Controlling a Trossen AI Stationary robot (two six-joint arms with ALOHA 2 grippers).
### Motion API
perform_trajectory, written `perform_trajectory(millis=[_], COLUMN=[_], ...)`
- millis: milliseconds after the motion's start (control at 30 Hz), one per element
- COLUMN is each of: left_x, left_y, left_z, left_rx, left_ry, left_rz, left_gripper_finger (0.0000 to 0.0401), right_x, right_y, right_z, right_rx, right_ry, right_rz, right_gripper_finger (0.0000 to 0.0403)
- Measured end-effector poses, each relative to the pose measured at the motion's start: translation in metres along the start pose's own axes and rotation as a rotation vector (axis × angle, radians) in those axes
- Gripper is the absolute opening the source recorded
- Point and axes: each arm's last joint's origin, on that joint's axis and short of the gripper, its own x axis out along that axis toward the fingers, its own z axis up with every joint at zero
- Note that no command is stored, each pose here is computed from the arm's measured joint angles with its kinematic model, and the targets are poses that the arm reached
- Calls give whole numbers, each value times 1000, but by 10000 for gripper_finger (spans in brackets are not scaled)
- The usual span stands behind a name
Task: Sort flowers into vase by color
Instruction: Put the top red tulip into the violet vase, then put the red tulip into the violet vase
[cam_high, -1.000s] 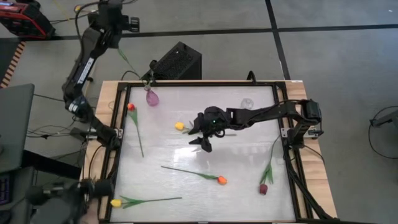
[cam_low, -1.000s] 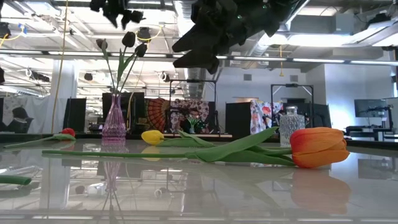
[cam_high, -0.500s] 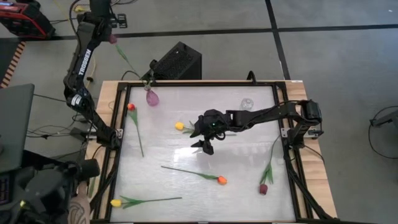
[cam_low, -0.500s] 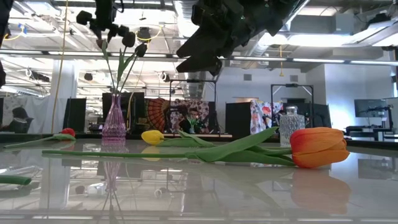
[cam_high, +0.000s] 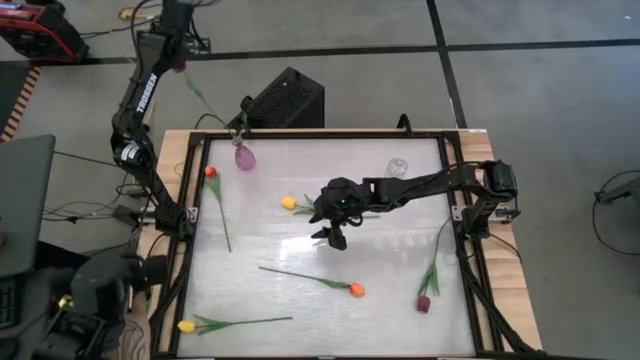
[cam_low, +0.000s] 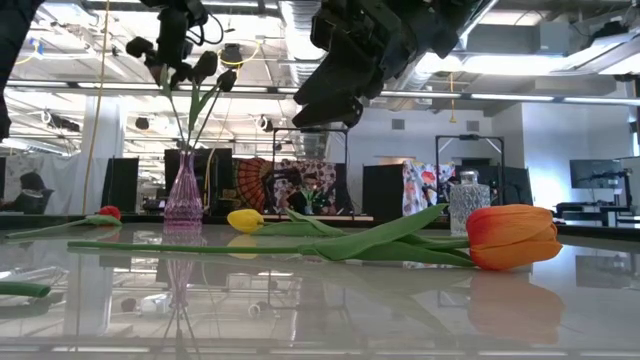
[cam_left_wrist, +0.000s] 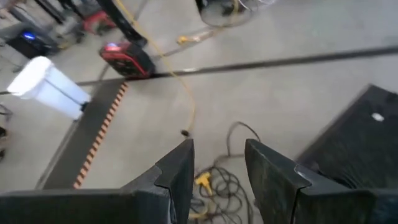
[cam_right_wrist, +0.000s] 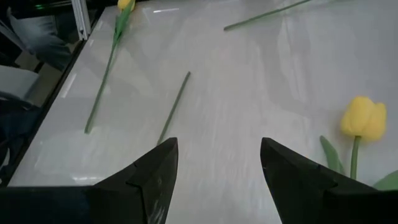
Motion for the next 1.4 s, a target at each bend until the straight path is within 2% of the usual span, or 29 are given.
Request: perform_trajectory(millis=[333, 700, 1067, 1133, 1200, 1300, 1400], left_x=[-3, -29, -43, -45, -49, -63, -95], left_y=[-6, -7, -17, -17, -13, 0, 14], left_z=[-11, 0, -1, 0, 3, 9, 15], left_rx=[15, -78, -88, -76, -78, -77, -36], left_ry=[116, 93, 138, 116, 77, -32, -185], left_rz=[-255, -617, -974, -993, -956, -943, -1069], left_gripper_finger=[133, 133, 133, 133, 133, 133, 133], right_x=[0, -1, -1, -1, -1, -1, -1], right_y=[-1, -4, -4, -4, -4, -4, -4], right_z=[0, -1, -1, -1, -1, -2, -4], right_rx=[-15, -14, -18, -20, -24, -22, -20], right_ry=[3, 7, 12, 13, 13, 22, 40], right_rz=[-3, -7, -7, -7, -7, -5, -5], right_gripper_finger=[255, 255, 255, 255, 255, 255, 255])
